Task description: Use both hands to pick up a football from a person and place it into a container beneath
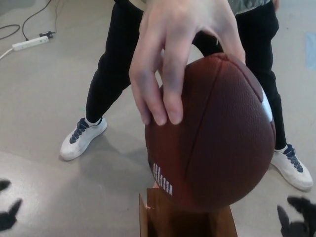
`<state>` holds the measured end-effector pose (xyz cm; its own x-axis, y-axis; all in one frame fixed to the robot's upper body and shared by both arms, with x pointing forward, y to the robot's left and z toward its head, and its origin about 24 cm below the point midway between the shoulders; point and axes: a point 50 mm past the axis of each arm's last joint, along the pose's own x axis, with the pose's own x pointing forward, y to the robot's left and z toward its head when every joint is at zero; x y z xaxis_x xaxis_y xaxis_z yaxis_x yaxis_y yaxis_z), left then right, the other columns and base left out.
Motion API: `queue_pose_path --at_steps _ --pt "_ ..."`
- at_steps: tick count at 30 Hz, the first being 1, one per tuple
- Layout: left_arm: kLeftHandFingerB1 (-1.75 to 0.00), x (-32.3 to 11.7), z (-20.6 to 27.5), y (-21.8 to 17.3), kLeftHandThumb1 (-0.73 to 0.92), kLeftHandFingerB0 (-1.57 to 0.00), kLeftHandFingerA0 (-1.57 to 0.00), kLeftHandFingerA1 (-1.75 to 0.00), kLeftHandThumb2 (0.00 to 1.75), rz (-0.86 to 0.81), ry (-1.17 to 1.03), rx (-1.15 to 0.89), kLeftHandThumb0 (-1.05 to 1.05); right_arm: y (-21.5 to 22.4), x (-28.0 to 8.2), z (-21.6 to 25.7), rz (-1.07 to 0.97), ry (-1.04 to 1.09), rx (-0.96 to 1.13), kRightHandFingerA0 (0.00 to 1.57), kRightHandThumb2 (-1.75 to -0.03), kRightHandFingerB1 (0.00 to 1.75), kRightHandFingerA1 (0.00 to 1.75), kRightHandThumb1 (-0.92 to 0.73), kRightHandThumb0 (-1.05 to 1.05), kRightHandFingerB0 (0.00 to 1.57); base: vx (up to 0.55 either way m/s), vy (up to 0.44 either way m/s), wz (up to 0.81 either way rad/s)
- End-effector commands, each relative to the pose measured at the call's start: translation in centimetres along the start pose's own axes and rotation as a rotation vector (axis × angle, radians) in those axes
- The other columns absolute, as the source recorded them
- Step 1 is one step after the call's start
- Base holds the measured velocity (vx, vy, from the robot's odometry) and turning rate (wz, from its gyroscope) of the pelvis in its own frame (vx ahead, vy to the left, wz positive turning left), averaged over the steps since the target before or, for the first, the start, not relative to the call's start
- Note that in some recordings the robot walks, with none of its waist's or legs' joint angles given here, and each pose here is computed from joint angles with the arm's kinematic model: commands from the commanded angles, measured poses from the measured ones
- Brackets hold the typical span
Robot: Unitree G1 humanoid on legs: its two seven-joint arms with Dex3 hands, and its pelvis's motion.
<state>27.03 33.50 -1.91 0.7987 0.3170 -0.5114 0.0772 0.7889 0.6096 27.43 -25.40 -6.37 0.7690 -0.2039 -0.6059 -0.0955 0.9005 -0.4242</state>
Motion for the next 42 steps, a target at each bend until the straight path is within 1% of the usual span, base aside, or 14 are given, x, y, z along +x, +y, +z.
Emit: queue_pose_path --at_steps 1,5,7,11,12,16,19,26,32,34,35,37,38,42 --pt "-0.47 -0.2 -0.3 0.9 0.61 0.0 0.0 -0.47 1.11 0.024 -0.036 0.044 -0.32 -0.8 0.1 1.2 -0.048 -0.093 -0.058 0.11 -1.02 0.27 0.42 -0.72 -0.79 0.05 0.0 0.0 0.0" --pt "-0.48 -0.2 -0.3 0.7 0.59 0.0 0.0 -0.47 1.1 0.007 -0.05 0.027 -0.33 -0.5 -0.1 2.7 -0.049 -0.226 -0.069 0.14 -1.09 0.23 0.45 -0.74 -0.83 0.0 0.0 0.0 0.0" --pt "-0.18 -0.4 0.0 0.6 0.84 -0.09 -0.16 -0.3 0.68 -0.011 -0.098 0.009 -0.63 -0.3 -0.9 3.8 -0.079 -0.389 -0.024 0.21 -0.78 0.17 0.32 -0.92 -0.82 0.0 0.0 0.0 0.0" --pt "-0.18 -1.2 2.0 0.5 0.75 -0.06 -0.05 -0.22 1.03 -0.042 -0.338 -0.166 -0.81 -0.5 -3.6 5.9 -0.163 -0.71 0.155 0.19 -0.8 0.11 0.32 -0.92 -0.85 0.0 0.0 0.0 0.0" --pt "-0.16 -1.7 2.8 0.5 0.79 -0.02 -0.02 -0.16 1.09 -0.034 -0.43 -0.171 -0.81 -0.7 -4.6 6.2 -0.178 -0.783 0.161 0.11 -1.14 0.16 0.37 -0.83 -0.78 0.0 0.0 0.0 0.0" --pt "-0.11 -4.3 4.8 0.5 0.84 0.0 0.0 -0.07 1.14 -0.041 -0.645 -0.12 -0.89 -0.8 -7.4 6.5 -0.2 -0.916 0.155 0.1 -0.84 0.01 0.27 -0.92 -0.8 0.0 0.0 0.0 0.0" --pt "-0.09 -8.4 7.6 0.5 0.89 0.0 0.0 -0.06 1.2 -0.067 -0.871 -0.139 -0.93 -0.5 -10.6 7.9 -0.195 -1.082 0.178 0.12 -1.21 0.07 0.26 -0.92 -0.98 0.0 0.0 0.0 0.0" --pt "-0.2 -14.1 10.8 0.2 0.83 0.0 -0.01 -0.17 1.19 -0.1 -1.135 -0.172 -0.84 -0.2 -15.1 10.7 -0.182 -1.331 0.191 0.1 -0.81 0.0 0.26 -0.92 -0.79 0.0 0.0 0.0 0.0" --pt "-0.21 -17.9 12.3 -0.4 0.81 0.0 -0.09 -0.22 0.86 -0.161 -1.277 -0.212 -0.89 -0.3 -18.5 11.7 -0.221 -1.491 0.129 0.09 -1.17 0.11 0.31 -0.84 -0.87 0.0 0.0 0.0 0.0" --pt "-0.23 -18.7 12.5 -0.6 0.92 -0.01 -0.08 -0.24 0.76 -0.17 -1.3 -0.209 -0.87 -0.1 -19.3 11.9 -0.216 -1.521 0.138 0.12 -0.82 0.0 0.27 -0.92 -0.84 0.0 0.0 0.0 0.0" --pt "-0.25 -19.2 12.6 -0.8 0.76 -0.01 -0.06 -0.25 1.14 -0.173 -1.316 -0.209 -0.83 0.0 -19.8 12.0 -0.216 -1.548 0.133 0.12 -0.84 0.0 0.27 -0.92 -0.83 0.0 0.0 0.0 0.0" --pt "-0.25 -20.0 12.9 -1.0 0.76 0.0 -0.06 -0.26 1.14 -0.182 -1.352 -0.213 -0.82 0.1 -20.8 12.3 -0.219 -1.591 0.121 0.18 -1.19 0.09 0.34 -0.88 -0.91 0.0 0.0 0.0 0.0" --pt "-0.22 -20.2 13.0 -1.1 0.92 0.0 -0.09 -0.24 0.76 -0.182 -1.362 -0.209 -0.87 0.2 -21.1 12.4 -0.22 -1.605 0.118 0.17 -1.2 0.08 0.34 -0.9 -0.91 0.0 0.0 0.0 0.0" --pt "-0.22 -21.4 13.3 -1.2 0.92 -0.01 -0.09 -0.24 0.76 -0.188 -1.393 -0.181 -0.87 0.5 -21.8 13.0 -0.197 -1.648 0.111 0.19 -1.21 0.03 0.35 -0.92 -0.96 0.0 0.0 0.0 0.0"
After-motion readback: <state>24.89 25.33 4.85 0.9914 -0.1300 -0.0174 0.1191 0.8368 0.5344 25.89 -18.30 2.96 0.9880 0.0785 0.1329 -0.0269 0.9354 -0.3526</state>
